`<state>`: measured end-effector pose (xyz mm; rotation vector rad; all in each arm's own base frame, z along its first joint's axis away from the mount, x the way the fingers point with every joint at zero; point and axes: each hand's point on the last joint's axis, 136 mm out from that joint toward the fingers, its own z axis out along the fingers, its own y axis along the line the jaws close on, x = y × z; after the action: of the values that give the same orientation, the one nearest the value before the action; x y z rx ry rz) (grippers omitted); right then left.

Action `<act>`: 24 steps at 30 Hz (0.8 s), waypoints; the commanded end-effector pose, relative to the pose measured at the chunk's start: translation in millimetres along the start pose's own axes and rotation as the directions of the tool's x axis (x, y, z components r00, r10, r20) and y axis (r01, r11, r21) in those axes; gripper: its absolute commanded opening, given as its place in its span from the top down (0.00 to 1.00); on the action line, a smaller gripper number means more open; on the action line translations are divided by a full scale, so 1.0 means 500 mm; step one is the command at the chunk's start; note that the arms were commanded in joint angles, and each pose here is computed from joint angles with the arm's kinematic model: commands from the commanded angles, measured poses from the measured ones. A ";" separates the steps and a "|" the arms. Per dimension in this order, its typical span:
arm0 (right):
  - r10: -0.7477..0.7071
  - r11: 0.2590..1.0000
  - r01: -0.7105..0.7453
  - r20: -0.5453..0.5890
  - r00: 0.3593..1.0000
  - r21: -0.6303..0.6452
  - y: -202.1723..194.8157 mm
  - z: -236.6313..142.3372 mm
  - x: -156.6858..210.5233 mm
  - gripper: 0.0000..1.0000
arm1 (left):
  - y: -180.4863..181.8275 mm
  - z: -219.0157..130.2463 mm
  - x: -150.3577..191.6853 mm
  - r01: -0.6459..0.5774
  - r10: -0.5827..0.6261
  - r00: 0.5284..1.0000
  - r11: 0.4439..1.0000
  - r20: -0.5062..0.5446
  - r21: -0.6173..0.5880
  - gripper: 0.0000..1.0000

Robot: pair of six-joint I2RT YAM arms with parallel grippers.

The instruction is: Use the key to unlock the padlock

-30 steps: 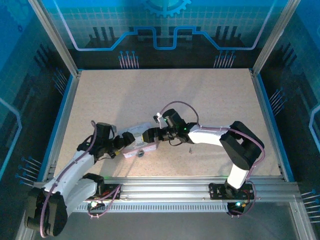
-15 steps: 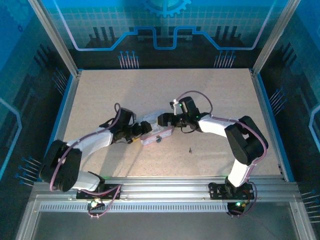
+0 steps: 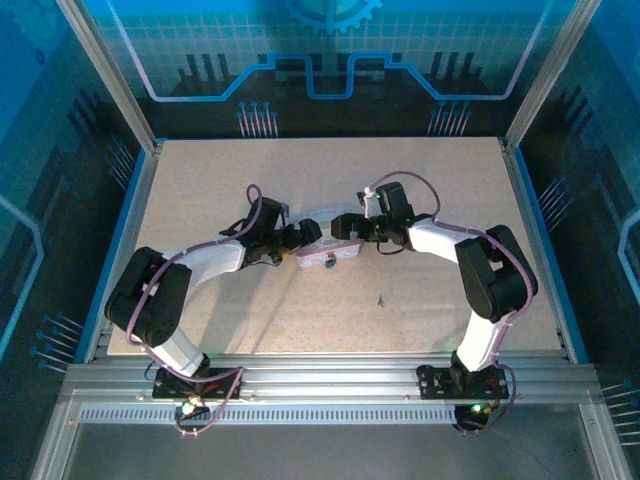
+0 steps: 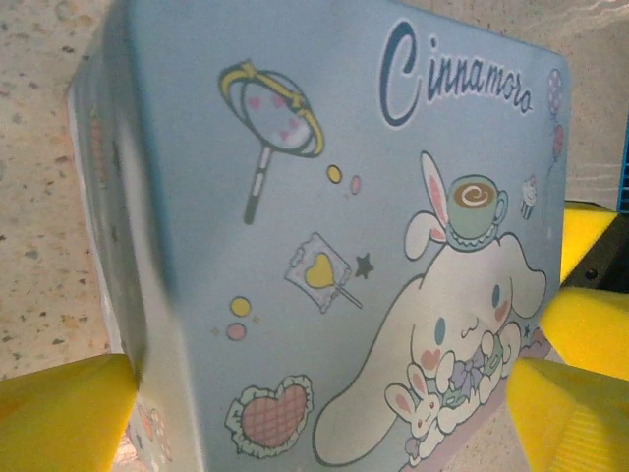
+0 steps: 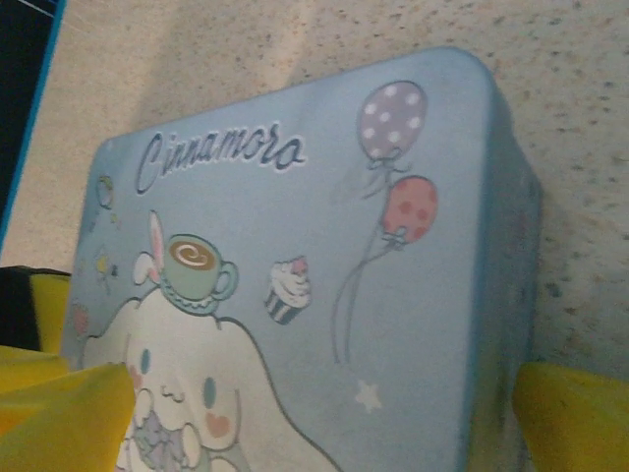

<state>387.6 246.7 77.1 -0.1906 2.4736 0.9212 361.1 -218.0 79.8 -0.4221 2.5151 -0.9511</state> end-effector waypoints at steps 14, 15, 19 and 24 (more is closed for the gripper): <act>-0.013 0.962 0.012 0.004 1.000 0.273 -0.060 -0.257 0.129 0.01 | -0.018 -0.133 -0.033 -0.068 0.067 0.972 0.998 0.225 -0.004 0.01; 0.002 0.960 0.002 -0.014 1.000 0.282 -0.059 -0.272 0.160 0.02 | -0.019 -0.135 -0.030 -0.056 0.053 0.972 0.998 0.230 0.008 0.01; 0.067 0.945 -0.029 -0.105 0.992 0.326 -0.062 -0.300 0.274 0.08 | -0.032 -0.129 -0.016 -0.032 0.014 0.975 0.997 0.223 0.075 0.01; 0.095 0.943 -0.030 -0.182 0.979 0.333 -0.044 -0.278 0.355 0.20 | -0.031 -0.114 -0.004 -0.030 0.012 0.981 0.996 0.194 0.086 0.01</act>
<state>207.6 150.3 86.4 -0.1451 2.6711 0.5773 337.6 -189.0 128.7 -0.4442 2.3046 -0.9119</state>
